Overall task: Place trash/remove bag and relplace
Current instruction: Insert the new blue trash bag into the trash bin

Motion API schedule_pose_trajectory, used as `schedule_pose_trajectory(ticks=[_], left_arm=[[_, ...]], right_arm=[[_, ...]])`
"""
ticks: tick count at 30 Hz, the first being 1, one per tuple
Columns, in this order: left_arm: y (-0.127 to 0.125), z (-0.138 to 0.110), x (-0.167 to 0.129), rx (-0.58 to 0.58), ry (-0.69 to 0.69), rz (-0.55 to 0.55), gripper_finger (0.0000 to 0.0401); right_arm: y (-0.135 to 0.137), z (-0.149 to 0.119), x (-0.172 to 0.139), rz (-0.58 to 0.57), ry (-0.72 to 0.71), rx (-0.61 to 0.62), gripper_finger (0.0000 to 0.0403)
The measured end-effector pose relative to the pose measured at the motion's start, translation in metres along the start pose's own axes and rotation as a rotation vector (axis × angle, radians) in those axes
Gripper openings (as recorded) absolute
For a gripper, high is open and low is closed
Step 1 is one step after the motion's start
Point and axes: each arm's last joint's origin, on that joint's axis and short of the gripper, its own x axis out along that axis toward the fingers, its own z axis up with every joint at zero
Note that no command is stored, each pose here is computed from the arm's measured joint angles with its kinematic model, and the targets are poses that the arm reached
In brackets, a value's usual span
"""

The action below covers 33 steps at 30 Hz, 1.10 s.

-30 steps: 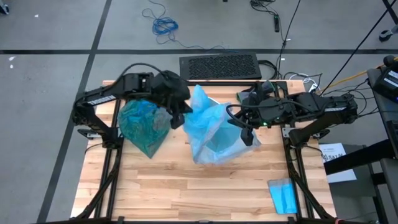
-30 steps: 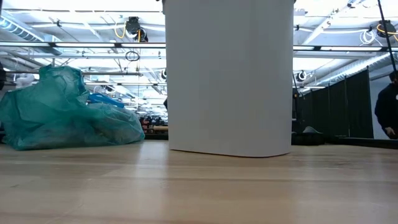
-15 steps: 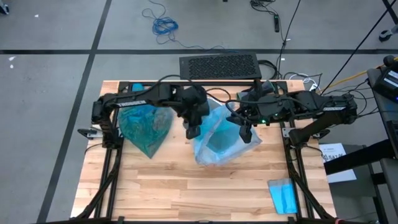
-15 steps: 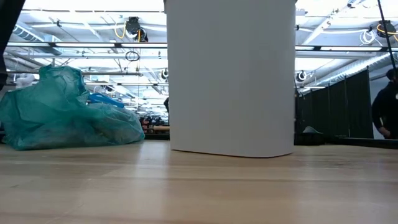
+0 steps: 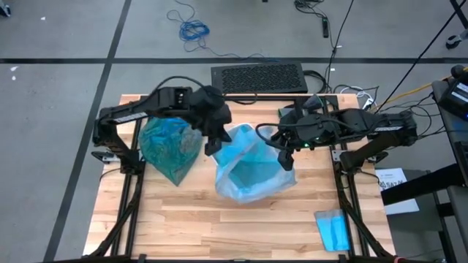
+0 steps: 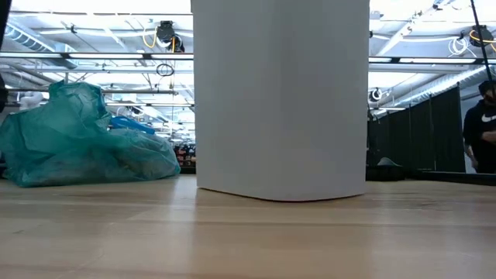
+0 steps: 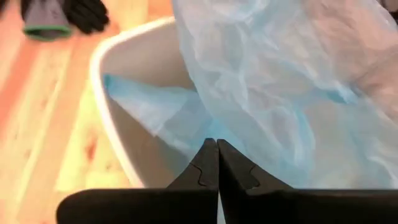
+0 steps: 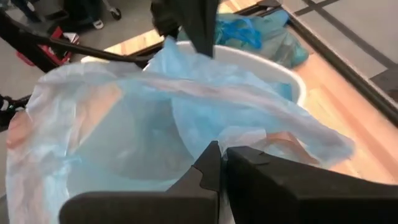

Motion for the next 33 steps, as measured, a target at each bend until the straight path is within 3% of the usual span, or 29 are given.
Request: schedule_pose_trajectory(ticks=[7,12,17,21,27,33], left_arm=[[-0.011,-0.010,-0.032,0.009,-0.041,0.053,0.0000],[-0.030,-0.024,-0.048,0.020,-0.043,0.201,0.0000],[-0.067,-0.029,-0.073,0.160,-0.204,0.105,0.0000],[-0.089,-0.030,-0.071,0.262,-0.240,0.029,0.0000],[-0.107,-0.021,-0.047,0.272,-0.270,-0.021,0.0000],[-0.115,0.000,-0.027,0.267,-0.406,-0.058,0.0000]], right_arm=[[0.007,-0.001,0.030,0.035,0.072,-0.024,0.0000],[0.003,0.006,0.040,0.041,0.049,-0.022,0.0000],[-0.008,0.014,0.040,0.048,0.017,-0.015,0.0000],[-0.016,0.018,0.040,0.053,0.016,-0.023,0.0000],[-0.025,0.022,0.042,0.075,0.025,-0.064,0.0000],[-0.033,0.025,0.043,0.121,0.046,-0.132,0.0000]])
